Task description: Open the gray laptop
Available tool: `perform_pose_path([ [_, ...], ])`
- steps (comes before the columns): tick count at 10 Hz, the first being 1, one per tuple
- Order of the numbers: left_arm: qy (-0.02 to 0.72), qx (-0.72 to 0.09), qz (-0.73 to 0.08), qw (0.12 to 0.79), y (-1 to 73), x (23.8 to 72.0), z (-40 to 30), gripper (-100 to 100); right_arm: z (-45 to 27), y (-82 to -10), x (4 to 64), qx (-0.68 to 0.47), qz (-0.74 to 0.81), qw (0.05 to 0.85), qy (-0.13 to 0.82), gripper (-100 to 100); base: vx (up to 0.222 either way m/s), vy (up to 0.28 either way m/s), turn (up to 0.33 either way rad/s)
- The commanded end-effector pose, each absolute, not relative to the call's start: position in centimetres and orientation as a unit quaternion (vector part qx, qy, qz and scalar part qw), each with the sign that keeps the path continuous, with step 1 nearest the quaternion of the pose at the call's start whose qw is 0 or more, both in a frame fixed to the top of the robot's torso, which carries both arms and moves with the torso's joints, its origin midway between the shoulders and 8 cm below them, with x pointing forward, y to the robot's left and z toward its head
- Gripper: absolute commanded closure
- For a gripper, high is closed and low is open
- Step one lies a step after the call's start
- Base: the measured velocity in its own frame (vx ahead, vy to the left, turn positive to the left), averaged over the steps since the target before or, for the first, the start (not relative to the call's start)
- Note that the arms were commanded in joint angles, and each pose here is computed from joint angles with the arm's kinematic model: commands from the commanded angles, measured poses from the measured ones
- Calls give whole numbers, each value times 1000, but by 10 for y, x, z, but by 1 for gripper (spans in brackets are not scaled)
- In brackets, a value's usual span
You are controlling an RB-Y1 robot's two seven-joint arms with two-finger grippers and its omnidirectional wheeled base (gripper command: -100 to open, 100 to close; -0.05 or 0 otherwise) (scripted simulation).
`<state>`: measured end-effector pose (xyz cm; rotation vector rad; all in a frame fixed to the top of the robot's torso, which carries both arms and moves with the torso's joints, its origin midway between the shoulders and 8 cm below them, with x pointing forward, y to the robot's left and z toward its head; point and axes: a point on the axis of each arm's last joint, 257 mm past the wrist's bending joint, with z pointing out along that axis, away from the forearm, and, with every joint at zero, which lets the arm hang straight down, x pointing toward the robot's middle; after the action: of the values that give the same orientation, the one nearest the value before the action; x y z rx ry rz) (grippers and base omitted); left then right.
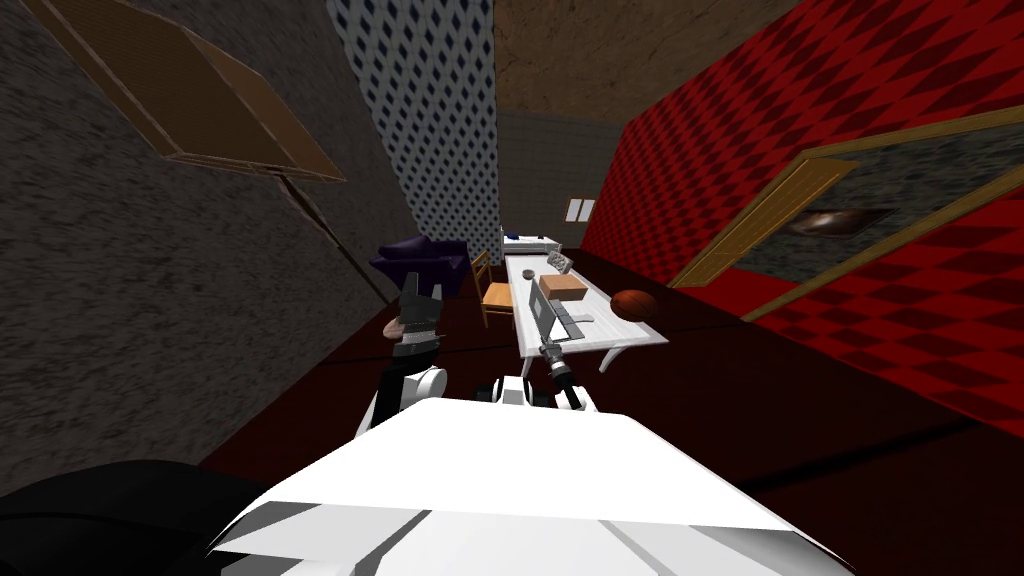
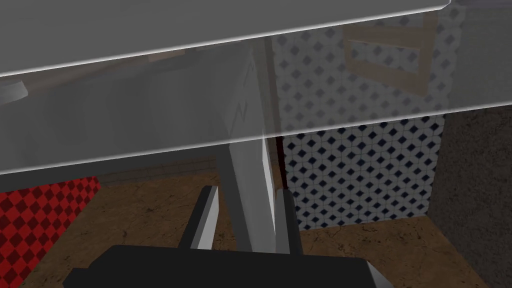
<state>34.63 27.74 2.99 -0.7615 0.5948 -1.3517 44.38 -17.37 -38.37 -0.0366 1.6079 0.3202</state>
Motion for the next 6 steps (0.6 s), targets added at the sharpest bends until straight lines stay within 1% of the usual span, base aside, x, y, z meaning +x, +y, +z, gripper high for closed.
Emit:
perform_pose_path([
  [1, 264, -338, -601, 674, 277, 346, 30, 0, -390, -172, 441, 27, 178, 673, 718, 100, 2, -40, 22],
  [3, 264, -338, -601, 674, 277, 346, 30, 0, -394, -170, 440, 57, 204, 665, 716, 100, 7, -39, 22],
  [4, 264, -338, -601, 674, 277, 346, 30, 0, -387, -167, 442, 43, 197, 673, 712, 100, -5, -15, 9],
  [5, 264, -338, -601, 674, 277, 346, 30, 0, -392, -164, 436, 77, 228, 664, 707, 100, 19, -22, 37],
  [6, 264, -338, -601, 674, 277, 346, 30, 0, -392, -164, 436, 77, 228, 664, 707, 100, 23, -31, 23],
])
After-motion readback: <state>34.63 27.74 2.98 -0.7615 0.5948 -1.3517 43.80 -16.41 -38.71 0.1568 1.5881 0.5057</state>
